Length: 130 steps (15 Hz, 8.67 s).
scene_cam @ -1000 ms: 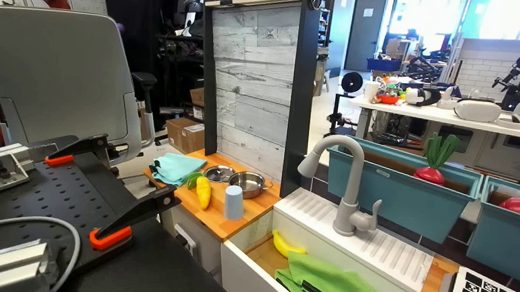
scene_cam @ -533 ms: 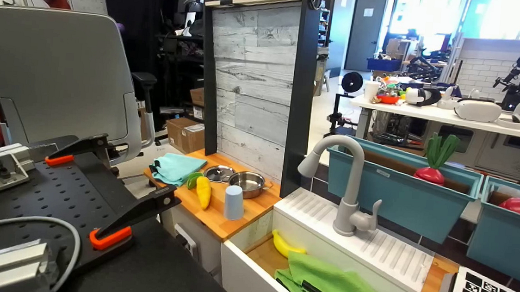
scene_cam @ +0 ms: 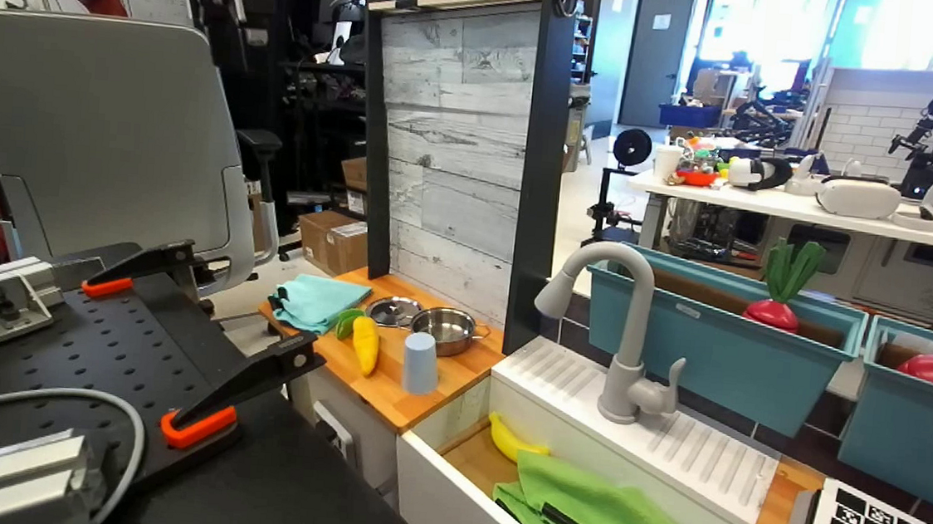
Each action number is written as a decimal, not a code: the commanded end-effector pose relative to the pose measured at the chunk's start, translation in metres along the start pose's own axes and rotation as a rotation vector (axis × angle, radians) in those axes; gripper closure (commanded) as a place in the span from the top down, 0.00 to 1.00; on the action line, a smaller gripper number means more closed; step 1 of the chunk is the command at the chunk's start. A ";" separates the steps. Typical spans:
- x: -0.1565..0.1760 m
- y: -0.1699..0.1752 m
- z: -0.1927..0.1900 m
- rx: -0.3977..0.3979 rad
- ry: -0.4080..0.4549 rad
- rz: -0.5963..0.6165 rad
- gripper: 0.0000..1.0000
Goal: Put the silver lid on the silver pot
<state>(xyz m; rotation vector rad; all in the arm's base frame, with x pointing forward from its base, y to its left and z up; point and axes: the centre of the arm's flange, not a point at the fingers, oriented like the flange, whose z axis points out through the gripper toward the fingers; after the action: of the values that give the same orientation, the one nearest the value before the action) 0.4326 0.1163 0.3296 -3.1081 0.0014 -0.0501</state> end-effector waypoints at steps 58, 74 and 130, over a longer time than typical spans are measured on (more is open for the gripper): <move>0.208 -0.019 0.360 -0.159 -0.049 0.706 0.05; 0.176 -0.029 0.306 -0.201 0.035 0.629 0.05; 0.106 0.018 0.235 -0.180 0.023 0.572 1.00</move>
<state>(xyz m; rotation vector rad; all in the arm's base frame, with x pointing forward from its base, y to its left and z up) 0.5913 0.0963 0.0522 -3.0679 1.0759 -0.0129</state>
